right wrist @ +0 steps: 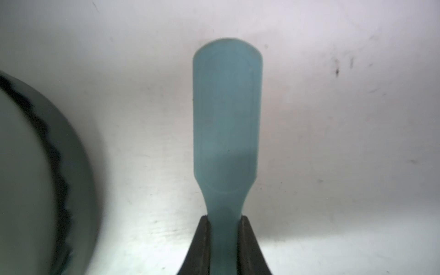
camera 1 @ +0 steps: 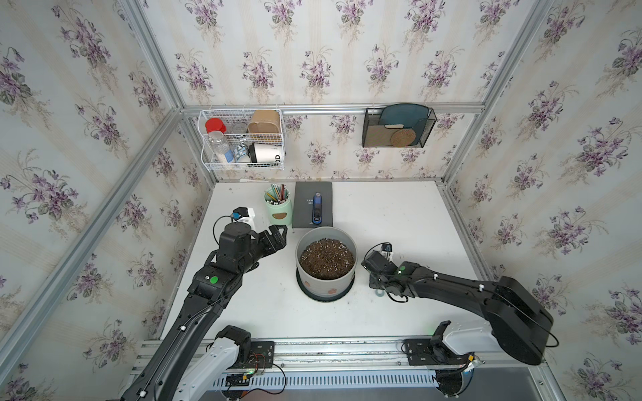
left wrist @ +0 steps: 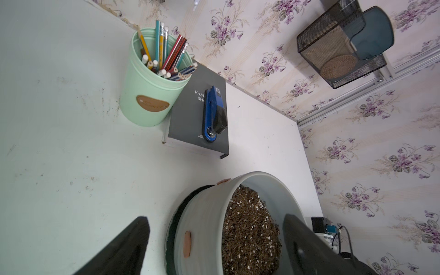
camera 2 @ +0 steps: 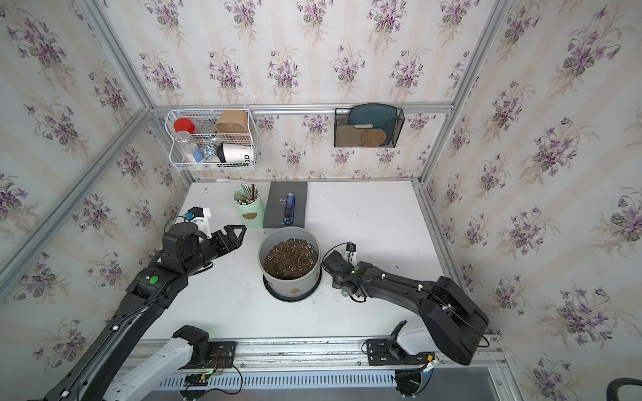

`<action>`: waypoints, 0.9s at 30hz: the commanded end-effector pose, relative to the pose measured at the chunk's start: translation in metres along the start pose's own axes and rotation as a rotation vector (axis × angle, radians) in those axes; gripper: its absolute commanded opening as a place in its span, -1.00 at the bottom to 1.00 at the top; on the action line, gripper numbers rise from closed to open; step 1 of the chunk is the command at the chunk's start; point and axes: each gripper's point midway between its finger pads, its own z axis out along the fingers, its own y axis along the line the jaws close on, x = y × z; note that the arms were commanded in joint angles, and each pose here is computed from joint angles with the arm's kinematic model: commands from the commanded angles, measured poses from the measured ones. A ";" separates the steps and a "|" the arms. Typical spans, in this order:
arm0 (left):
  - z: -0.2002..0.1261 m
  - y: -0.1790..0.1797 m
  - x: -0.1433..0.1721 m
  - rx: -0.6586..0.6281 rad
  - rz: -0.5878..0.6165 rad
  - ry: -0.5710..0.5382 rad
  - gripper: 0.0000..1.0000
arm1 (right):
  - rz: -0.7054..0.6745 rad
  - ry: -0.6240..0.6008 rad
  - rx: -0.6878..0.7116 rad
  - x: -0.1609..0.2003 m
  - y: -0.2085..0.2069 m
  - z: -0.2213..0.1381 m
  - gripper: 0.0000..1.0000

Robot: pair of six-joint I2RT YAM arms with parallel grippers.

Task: Scrub the dried mud off the ceramic pot
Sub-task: Pick up the brush from the center of the board.

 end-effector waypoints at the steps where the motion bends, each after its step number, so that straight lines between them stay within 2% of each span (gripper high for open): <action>1: -0.005 -0.027 -0.012 0.098 0.038 -0.005 0.88 | 0.020 -0.121 -0.076 -0.039 0.006 -0.039 -1.00; 5: -0.013 -0.074 -0.023 0.325 0.039 -0.013 0.89 | 0.058 -0.273 -0.415 -0.096 0.044 -0.115 -1.00; 8: -0.026 -0.125 -0.015 0.639 0.058 0.075 0.89 | 0.048 -0.322 -0.700 -0.126 0.073 -0.172 -1.00; 11: -0.043 -0.168 -0.010 0.944 0.072 0.182 0.89 | -0.040 -0.290 -1.009 -0.133 0.111 -0.224 -1.00; 14: -0.053 -0.191 -0.015 1.129 0.089 0.221 0.91 | -0.121 -0.222 -1.281 -0.125 0.141 -0.268 -1.00; 17: -0.045 -0.199 -0.016 1.161 0.097 0.238 0.91 | -0.171 -0.216 -1.427 -0.123 0.151 -0.294 -1.00; 22: -0.014 -0.196 -0.001 1.064 0.111 0.282 0.93 | -0.181 -0.215 -1.473 -0.125 0.156 -0.302 -1.00; 27: -0.012 -0.204 0.007 1.090 0.137 0.285 0.93 | -0.158 -0.154 -1.508 -0.121 0.164 -0.291 -1.00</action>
